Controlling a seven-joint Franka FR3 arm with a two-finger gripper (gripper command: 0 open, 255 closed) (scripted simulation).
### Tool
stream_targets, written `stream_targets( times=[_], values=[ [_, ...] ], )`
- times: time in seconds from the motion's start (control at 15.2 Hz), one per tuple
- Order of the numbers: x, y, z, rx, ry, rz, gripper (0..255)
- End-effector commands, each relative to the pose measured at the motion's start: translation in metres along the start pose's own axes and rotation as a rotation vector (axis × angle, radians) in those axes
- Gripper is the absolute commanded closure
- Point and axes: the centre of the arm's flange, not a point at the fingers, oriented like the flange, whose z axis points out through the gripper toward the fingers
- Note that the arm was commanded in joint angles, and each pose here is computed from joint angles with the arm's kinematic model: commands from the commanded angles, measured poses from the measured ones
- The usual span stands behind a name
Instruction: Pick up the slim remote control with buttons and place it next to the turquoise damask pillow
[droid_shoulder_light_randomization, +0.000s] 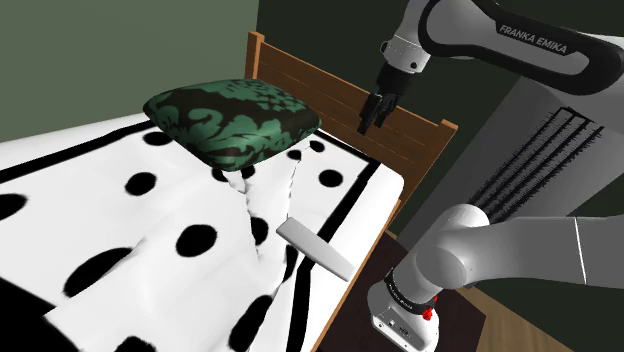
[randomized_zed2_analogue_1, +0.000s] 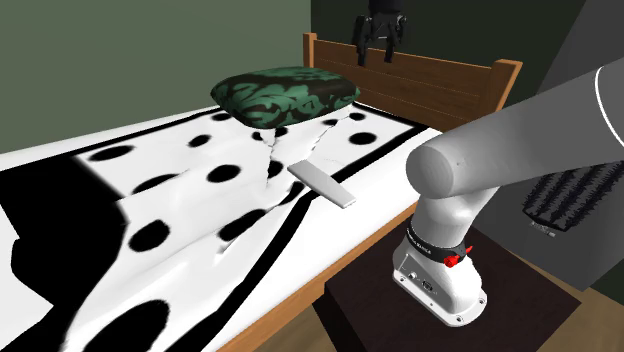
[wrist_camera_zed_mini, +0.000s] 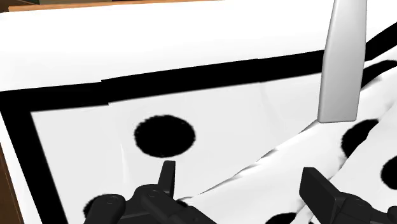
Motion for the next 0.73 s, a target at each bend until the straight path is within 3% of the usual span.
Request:
stream_targets(
  times=[0.0,0.66],
  values=[
    [0.000,0.000,0.000,0.000,0.000,0.000,0],
    [-0.032,-0.093,0.089,-0.005,-0.012,-0.047,0]
  ],
)
